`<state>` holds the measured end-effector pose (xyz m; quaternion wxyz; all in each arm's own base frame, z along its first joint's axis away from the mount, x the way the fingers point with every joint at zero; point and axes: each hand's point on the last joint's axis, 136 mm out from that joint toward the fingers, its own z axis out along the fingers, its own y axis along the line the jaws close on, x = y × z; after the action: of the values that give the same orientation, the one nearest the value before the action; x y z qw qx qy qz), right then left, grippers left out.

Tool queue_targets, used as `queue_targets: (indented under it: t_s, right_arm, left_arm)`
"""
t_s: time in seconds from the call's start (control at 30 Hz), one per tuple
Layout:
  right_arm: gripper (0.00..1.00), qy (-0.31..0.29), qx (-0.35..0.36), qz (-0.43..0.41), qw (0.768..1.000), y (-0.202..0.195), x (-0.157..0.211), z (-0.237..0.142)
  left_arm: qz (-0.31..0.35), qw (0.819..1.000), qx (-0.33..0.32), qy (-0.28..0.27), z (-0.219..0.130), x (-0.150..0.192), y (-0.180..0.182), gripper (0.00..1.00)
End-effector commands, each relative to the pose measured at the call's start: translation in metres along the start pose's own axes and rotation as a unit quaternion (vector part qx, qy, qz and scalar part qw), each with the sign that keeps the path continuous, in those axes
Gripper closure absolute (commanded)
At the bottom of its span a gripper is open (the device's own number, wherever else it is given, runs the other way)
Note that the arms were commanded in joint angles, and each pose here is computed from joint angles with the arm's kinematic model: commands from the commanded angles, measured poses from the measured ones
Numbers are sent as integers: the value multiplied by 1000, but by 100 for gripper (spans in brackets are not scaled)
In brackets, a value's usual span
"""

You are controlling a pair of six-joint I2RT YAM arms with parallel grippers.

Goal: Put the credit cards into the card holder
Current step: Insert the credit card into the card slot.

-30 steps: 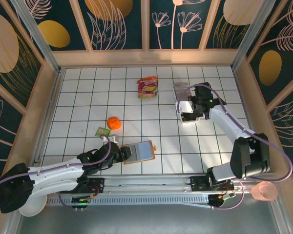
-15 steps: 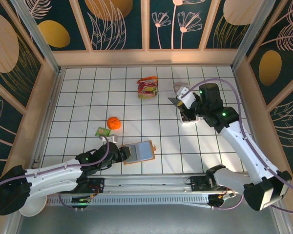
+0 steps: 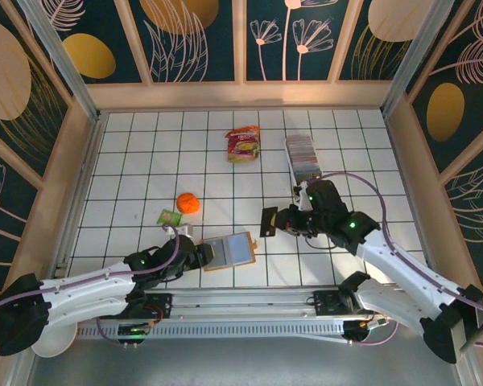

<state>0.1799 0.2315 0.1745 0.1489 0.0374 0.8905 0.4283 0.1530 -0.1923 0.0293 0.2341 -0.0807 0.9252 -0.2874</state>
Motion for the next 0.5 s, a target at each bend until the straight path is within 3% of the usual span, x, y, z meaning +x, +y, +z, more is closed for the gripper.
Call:
queue_targets:
  t_s: [0.0, 0.47]
  right_arm:
    - [100, -30, -38, 77, 996, 20, -9, 2]
    - [100, 55, -21, -8, 998, 22, 38, 80]
  left_arm:
    - [-10, 1000, 5, 5, -3, -1, -7, 47]
    - [-16, 1000, -19, 8, 1, 4, 8, 59]
